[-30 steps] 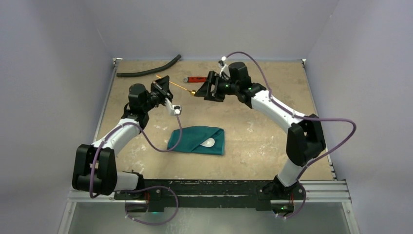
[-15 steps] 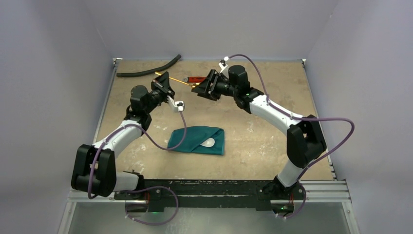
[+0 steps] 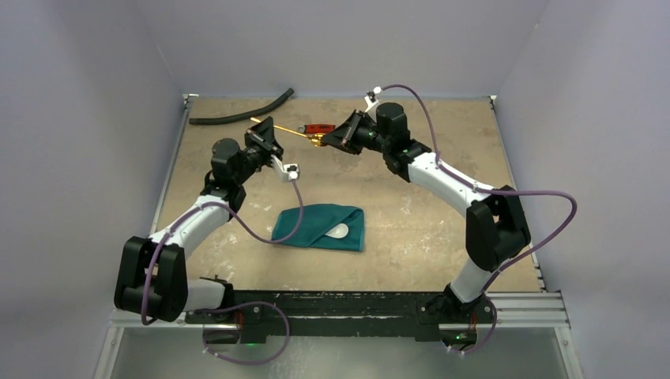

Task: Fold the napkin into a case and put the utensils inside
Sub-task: Pass from the left arm to the right

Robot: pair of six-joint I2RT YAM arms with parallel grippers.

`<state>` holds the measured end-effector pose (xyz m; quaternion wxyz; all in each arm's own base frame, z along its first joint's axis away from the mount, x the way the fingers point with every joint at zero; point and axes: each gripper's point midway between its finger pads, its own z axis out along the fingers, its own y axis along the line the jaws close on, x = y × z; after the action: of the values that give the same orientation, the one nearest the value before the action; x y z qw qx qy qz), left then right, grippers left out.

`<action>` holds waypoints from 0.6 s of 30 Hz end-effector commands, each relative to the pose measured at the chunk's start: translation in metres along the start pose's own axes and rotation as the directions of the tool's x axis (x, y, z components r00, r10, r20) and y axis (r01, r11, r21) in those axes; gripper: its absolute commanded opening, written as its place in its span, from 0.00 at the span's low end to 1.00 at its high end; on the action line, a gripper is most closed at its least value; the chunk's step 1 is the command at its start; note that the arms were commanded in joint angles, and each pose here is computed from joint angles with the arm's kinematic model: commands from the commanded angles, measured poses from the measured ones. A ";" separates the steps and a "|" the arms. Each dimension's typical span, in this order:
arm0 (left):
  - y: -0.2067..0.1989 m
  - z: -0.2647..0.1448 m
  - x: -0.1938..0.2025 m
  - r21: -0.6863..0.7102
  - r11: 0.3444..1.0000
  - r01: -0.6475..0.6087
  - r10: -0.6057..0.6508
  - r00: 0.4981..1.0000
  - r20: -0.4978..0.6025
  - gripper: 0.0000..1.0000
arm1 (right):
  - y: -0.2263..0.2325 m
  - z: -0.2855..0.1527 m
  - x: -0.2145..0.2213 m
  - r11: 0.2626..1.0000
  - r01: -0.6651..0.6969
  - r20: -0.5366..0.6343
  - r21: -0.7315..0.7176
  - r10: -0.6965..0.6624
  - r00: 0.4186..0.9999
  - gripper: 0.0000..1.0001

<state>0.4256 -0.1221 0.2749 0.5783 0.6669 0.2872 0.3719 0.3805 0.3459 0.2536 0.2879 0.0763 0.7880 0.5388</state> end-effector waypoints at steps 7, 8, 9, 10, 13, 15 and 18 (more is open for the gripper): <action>-0.038 -0.006 -0.019 0.206 0.971 0.123 -0.132 0.991 0.032 0.20 | 0.010 -0.006 -0.021 0.997 0.076 0.099 -0.012 -0.074 0.992 0.00; -0.045 -0.007 -0.021 0.247 0.956 0.157 -0.168 0.986 0.023 0.37 | 0.004 -0.008 -0.020 0.997 0.077 0.102 0.005 -0.077 0.992 0.00; -0.053 -0.008 -0.024 0.292 0.934 0.208 -0.220 0.976 0.008 0.53 | 0.001 -0.012 -0.021 0.996 0.084 0.106 0.020 -0.086 0.991 0.00; -0.055 -0.009 -0.026 0.328 0.909 0.258 -0.271 0.963 -0.008 0.61 | -0.006 -0.017 -0.021 0.995 0.092 0.106 0.049 -0.097 0.990 0.00; -0.077 -0.016 -0.034 0.449 0.751 0.485 -0.484 0.866 -0.126 0.71 | -0.028 -0.036 -0.018 0.985 0.111 0.092 0.133 -0.124 0.988 0.00; -0.091 -0.024 -0.040 0.511 0.586 0.629 -0.600 0.760 -0.248 0.73 | -0.043 -0.054 -0.014 0.978 0.110 0.082 0.178 -0.126 0.989 0.00; -0.116 -0.045 -0.051 0.566 0.314 0.763 -0.696 0.590 -0.410 0.74 | -0.060 -0.088 -0.003 0.962 0.109 0.068 0.250 -0.130 0.989 0.00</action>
<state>0.4108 -0.1320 0.2005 0.4792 0.6888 0.5291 0.1266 0.3700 0.2879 0.2136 0.3134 0.0946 0.8290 0.4534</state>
